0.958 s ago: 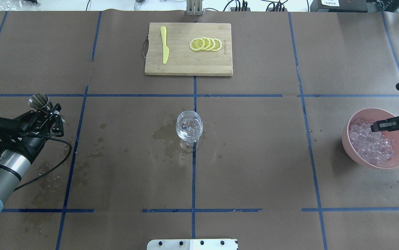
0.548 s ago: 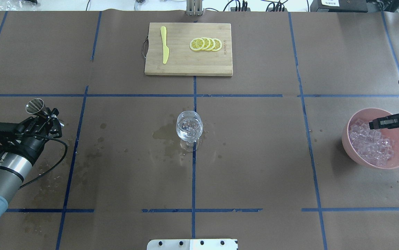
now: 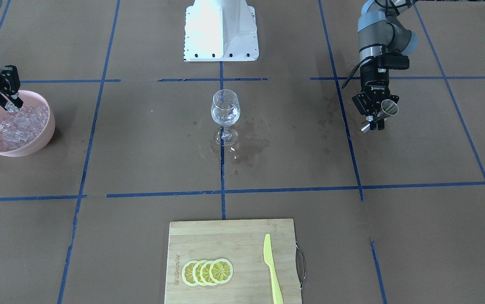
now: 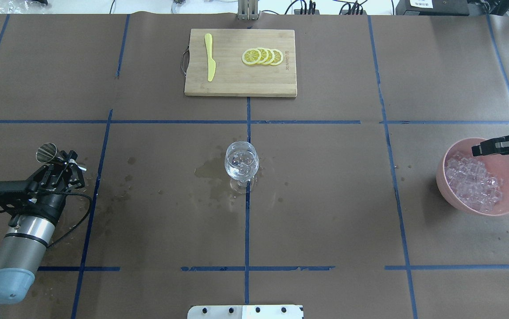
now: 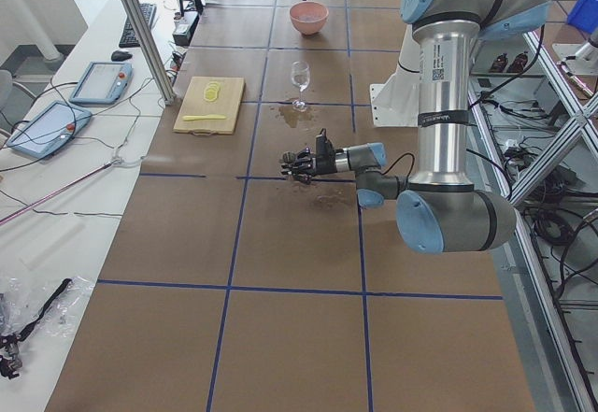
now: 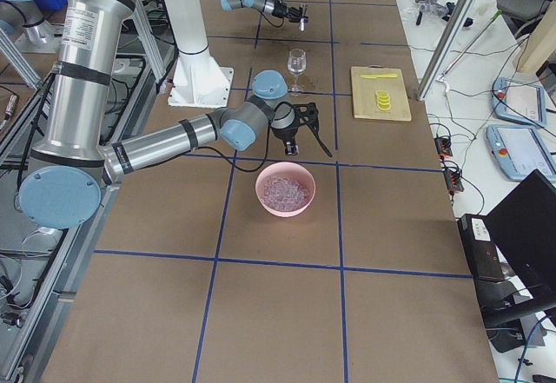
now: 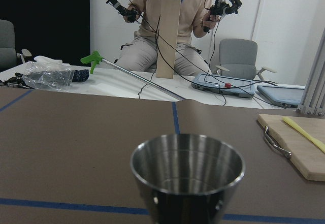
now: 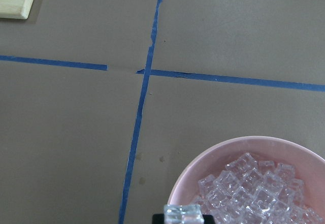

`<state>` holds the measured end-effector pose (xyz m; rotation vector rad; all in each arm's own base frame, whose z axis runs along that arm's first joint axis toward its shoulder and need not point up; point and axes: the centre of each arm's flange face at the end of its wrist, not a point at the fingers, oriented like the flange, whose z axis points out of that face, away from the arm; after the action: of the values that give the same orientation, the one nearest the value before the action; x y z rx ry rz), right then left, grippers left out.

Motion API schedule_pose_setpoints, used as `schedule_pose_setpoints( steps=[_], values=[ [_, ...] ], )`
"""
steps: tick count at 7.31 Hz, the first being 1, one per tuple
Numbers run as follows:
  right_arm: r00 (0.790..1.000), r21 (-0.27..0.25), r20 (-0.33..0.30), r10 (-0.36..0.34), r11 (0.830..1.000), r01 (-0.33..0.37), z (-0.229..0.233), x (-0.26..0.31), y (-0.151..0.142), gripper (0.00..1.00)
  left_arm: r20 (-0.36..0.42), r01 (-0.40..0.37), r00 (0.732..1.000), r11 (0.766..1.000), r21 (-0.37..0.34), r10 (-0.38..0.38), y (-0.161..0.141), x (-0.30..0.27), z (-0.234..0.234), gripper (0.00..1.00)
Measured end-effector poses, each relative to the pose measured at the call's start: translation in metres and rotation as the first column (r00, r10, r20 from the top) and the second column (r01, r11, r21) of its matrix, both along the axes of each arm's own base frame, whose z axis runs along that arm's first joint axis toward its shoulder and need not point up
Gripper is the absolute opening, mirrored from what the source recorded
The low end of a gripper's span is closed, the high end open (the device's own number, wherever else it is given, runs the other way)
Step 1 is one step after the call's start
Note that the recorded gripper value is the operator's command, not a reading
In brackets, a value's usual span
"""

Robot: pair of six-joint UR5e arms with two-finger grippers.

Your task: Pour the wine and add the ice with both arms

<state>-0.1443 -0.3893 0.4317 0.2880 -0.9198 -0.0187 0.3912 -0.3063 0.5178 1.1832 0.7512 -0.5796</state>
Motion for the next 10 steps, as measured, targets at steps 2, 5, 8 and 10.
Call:
schedule_pose_setpoints(
  steps=[2, 5, 8, 10],
  values=[
    [1.000, 0.017, 0.013, 0.006, 1.000, -0.006, -0.009, 0.003, -0.001, 0.00, 0.007, 0.005, 1.000, 1.000, 0.003, -0.005, 0.002, 0.009, 0.005, 0.03],
    [1.000, 0.031, 0.023, 0.008, 0.999, -0.008, -0.017, 0.004, -0.002, 0.00, 0.030, 0.001, 1.000, 1.000, 0.001, -0.001, 0.004, 0.012, 0.013, 0.24],
    [0.999, 0.041, 0.034, 0.009, 0.999, -0.010, -0.024, 0.003, -0.003, 0.00, 0.046, -0.005, 0.999, 1.000, -0.001, 0.005, 0.005, 0.016, 0.015, 0.33],
    [0.997, 0.022, 0.063, 0.035, 0.999, -0.037, -0.036, 0.000, -0.008, 0.00, 0.049, -0.010, 0.999, 1.000, -0.001, 0.010, 0.007, 0.018, 0.015, 0.38]
  ],
)
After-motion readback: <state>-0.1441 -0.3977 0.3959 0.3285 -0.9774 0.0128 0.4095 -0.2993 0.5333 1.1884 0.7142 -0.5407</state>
